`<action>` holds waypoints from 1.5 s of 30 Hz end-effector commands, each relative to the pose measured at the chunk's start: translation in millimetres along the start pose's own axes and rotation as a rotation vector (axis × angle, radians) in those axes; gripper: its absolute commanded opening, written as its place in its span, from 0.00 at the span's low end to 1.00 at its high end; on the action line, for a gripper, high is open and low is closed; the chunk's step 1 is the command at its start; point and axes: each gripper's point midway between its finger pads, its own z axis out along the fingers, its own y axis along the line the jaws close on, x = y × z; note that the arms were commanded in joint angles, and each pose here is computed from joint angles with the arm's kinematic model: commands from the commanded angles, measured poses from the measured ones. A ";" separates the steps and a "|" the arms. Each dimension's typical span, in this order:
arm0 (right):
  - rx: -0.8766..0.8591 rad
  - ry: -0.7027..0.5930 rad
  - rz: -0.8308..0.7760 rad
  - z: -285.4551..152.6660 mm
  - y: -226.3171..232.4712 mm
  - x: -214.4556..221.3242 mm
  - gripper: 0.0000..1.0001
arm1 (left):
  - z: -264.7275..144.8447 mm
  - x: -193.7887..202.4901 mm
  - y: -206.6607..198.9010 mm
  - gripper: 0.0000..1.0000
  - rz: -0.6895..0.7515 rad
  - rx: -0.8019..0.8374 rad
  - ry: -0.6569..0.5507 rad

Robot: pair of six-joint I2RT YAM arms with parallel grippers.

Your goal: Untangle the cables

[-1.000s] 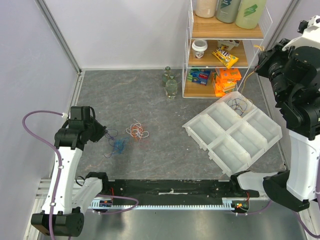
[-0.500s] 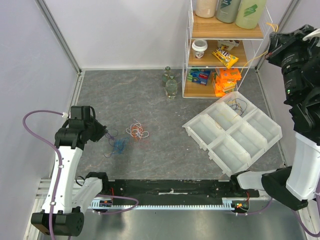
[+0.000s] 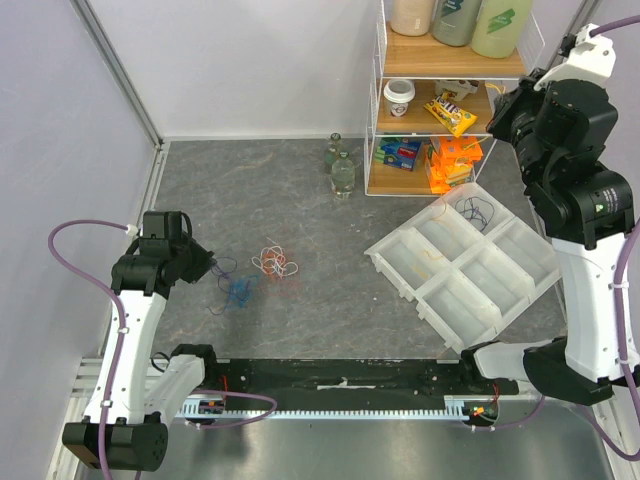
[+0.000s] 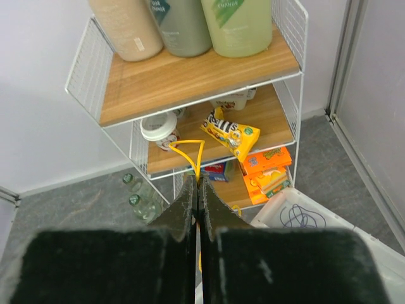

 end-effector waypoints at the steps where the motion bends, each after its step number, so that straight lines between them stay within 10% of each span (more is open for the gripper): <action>1: -0.078 -0.109 0.079 -17.2 13.3 -40.0 0.00 | -3.1 -7.9 -10.9 0.02 -0.002 0.041 -0.027; 19: -0.032 -0.179 0.021 -12.2 14.6 -62.6 0.00 | -3.3 -10.3 -15.5 0.02 -0.001 0.050 -0.028; 45: 0.428 0.550 -0.408 74.9 -127.1 293.5 0.00 | -14.7 2.5 -7.3 0.02 -0.007 0.068 -0.006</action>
